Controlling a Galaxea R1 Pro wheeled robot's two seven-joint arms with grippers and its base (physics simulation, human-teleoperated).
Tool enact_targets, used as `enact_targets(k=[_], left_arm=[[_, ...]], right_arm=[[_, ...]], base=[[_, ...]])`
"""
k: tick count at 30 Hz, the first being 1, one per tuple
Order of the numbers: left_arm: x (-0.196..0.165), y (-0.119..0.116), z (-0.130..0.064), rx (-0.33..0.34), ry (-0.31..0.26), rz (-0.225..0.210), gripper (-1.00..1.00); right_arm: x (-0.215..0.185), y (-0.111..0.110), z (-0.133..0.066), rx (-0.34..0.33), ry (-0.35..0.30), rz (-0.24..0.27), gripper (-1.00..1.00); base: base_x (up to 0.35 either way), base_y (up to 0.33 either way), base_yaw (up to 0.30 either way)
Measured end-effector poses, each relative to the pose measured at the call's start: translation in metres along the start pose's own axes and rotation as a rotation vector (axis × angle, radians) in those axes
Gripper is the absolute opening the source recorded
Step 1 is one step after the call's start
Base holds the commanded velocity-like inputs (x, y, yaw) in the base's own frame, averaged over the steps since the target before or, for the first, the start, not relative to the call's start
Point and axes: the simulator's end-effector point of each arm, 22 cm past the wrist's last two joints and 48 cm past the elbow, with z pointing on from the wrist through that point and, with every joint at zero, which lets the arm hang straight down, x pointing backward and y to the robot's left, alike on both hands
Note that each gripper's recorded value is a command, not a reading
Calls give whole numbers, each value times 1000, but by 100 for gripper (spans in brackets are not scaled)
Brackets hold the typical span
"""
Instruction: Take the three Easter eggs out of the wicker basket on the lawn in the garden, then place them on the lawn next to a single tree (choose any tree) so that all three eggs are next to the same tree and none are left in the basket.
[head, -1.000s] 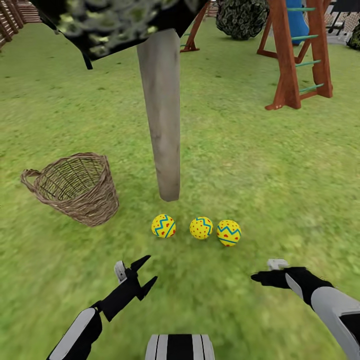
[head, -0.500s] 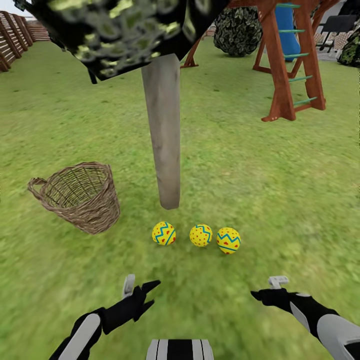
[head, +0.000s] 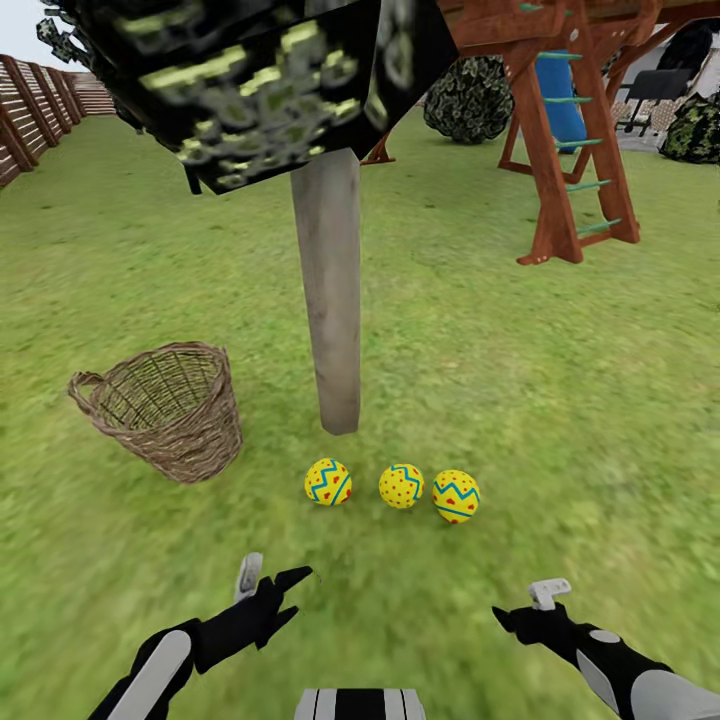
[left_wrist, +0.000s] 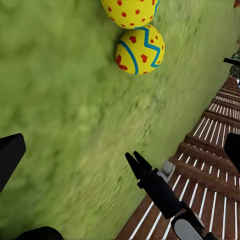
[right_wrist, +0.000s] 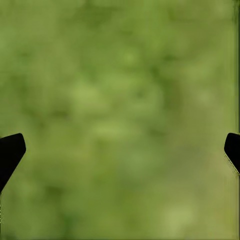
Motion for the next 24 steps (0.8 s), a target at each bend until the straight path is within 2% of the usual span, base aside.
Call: enact_targets(k=[2,6,9,18,21,24], left_arm=[[0,-1,-2,-7,0,18,100],[2,4,-4,-54,13,98,100],[1,3,-5,-64,12,124,100],[-5,41,-23,-148,-10,92,100],[-12,50,-31,-178,-33,103,100],[-14,64,-37,-256,-33,144,100]], right_arm=[[-4,1,-2,0,-9,-2,100],[-12,7,-4,-7,-27,-3,100],[-19,11,-6,-12,-39,-4,100],[-22,21,-14,-21,-55,-4,100],[-21,22,-18,-22,-58,-4,100],[-20,23,-21,-21,-60,-6,100]], base=[[0,0,0],[0,0,0],[0,0,0],[0,0,0],[0,0,0],[0,0,0]])
